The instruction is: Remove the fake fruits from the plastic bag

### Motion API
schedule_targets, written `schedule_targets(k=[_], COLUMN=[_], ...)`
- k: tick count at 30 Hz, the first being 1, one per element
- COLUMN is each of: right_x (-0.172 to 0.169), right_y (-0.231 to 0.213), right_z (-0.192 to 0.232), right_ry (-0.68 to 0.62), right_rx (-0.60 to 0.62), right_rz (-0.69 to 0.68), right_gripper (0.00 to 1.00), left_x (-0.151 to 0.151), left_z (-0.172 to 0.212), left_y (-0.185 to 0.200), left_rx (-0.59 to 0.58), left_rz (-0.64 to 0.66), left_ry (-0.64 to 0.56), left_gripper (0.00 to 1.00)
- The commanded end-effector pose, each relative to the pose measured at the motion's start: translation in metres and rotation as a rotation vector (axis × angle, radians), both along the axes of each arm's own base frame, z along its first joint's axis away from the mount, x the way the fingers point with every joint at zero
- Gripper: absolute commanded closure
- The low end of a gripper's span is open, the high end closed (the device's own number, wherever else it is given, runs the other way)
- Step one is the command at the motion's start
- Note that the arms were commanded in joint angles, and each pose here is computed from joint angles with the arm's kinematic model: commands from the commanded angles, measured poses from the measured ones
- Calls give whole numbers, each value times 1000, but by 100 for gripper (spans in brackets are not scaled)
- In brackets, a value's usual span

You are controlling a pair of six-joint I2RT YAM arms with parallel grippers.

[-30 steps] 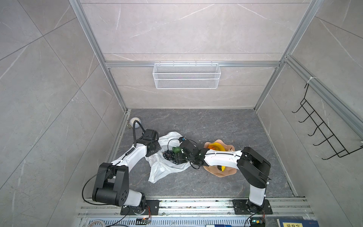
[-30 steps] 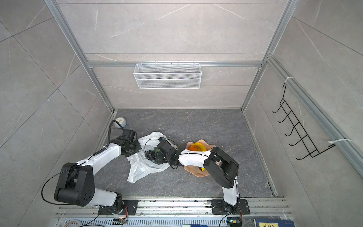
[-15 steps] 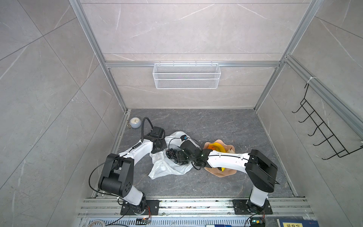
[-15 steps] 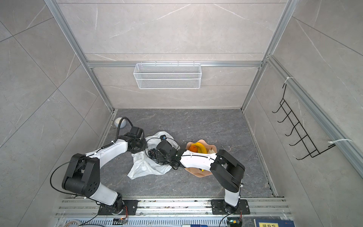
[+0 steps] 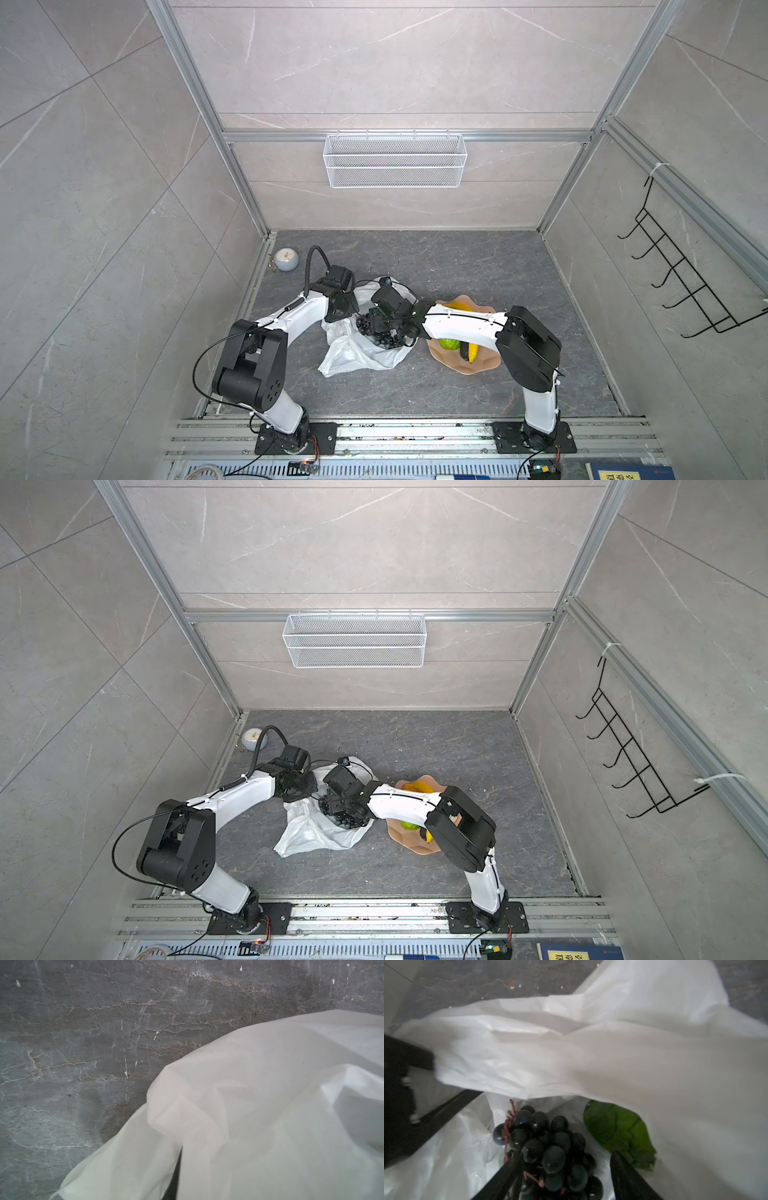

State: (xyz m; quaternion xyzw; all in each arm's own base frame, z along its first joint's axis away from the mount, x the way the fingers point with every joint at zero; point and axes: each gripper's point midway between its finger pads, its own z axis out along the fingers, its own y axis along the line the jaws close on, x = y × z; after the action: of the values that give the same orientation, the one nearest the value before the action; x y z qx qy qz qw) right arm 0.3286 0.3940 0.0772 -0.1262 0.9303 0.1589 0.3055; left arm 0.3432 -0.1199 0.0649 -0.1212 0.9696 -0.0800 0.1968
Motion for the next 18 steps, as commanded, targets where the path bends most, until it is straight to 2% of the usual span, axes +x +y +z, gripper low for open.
schedule_targets(k=[1, 9, 18], right_x=[20, 39, 60], right_y=[-27, -35, -24], right_z=[-3, -7, -24], right_ry=[0, -39, -13], right_rx=[-55, -172, -178], right_rz=[-97, -109, -101], right_gripper=[30, 20, 15], left_x=[-1, -7, -8], left_z=[6, -1, -2], left_y=[-5, -4, -6], left_rx=[-8, -3, -2], left_rz=[-8, -4, -9], left_ry=[1, 14, 14], left_gripper=[100, 100, 99])
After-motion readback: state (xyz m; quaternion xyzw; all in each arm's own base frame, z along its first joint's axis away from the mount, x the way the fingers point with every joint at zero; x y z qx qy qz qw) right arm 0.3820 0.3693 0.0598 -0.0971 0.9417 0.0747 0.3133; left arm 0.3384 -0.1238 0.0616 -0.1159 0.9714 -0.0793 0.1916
